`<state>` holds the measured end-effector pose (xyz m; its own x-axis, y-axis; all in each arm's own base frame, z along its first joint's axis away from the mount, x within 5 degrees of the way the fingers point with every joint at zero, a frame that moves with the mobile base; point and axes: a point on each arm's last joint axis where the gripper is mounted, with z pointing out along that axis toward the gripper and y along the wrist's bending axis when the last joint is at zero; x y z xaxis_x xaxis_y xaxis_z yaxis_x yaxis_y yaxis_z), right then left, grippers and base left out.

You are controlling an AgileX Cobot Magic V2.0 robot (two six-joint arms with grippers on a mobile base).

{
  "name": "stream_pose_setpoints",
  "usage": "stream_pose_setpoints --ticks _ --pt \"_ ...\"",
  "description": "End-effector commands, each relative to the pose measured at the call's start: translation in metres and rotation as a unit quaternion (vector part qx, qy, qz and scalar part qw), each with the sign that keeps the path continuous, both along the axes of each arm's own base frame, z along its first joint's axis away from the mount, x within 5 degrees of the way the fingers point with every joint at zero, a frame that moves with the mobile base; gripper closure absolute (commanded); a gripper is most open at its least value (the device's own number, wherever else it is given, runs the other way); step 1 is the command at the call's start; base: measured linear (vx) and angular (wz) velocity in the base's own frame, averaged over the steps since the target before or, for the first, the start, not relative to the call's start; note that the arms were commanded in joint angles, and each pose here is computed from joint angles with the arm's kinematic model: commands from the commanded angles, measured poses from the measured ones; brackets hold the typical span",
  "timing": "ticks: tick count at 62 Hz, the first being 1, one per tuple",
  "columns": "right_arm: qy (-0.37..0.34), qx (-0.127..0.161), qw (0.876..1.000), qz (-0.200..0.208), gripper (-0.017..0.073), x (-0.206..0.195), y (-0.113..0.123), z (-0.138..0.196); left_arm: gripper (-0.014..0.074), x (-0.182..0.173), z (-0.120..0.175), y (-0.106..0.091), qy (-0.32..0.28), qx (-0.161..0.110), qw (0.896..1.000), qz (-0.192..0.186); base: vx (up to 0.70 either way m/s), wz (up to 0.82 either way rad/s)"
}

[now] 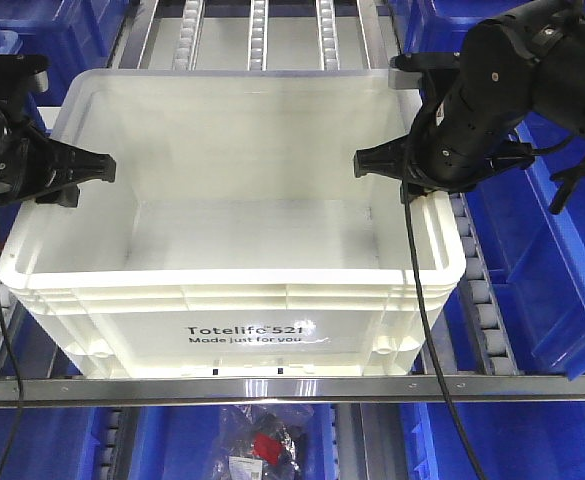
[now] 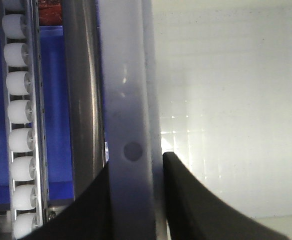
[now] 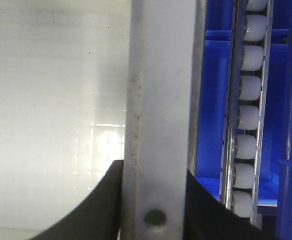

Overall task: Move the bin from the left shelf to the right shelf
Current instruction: 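Close both grippers on the crate's side rims, then lift the crate and pull it toward the robot off the rollers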

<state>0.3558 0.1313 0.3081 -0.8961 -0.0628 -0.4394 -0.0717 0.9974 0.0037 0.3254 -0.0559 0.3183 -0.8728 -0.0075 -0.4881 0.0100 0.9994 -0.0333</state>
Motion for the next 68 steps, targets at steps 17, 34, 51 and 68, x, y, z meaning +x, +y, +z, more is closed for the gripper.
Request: stream_pose_setpoints --ticks 17,34,51,68 --pt "-0.057 -0.004 0.998 0.003 0.0538 -0.003 -0.007 0.029 0.0417 -0.006 0.03 0.003 -0.067 -0.004 0.998 -0.001 0.0 0.0" --pt "-0.088 0.005 0.996 0.004 0.0538 -0.013 -0.011 0.049 0.0417 -0.006 0.03 0.002 -0.067 -0.006 0.998 -0.008 0.0 0.0" --pt "-0.094 0.008 0.996 0.004 0.0538 -0.015 -0.012 0.053 0.0496 -0.006 0.03 0.001 -0.068 -0.01 0.998 -0.011 0.0 0.0" --pt "-0.095 0.007 0.995 0.004 0.0538 -0.015 -0.012 0.053 0.0601 -0.012 0.043 0.002 -0.097 -0.016 0.995 -0.011 0.0 0.0"
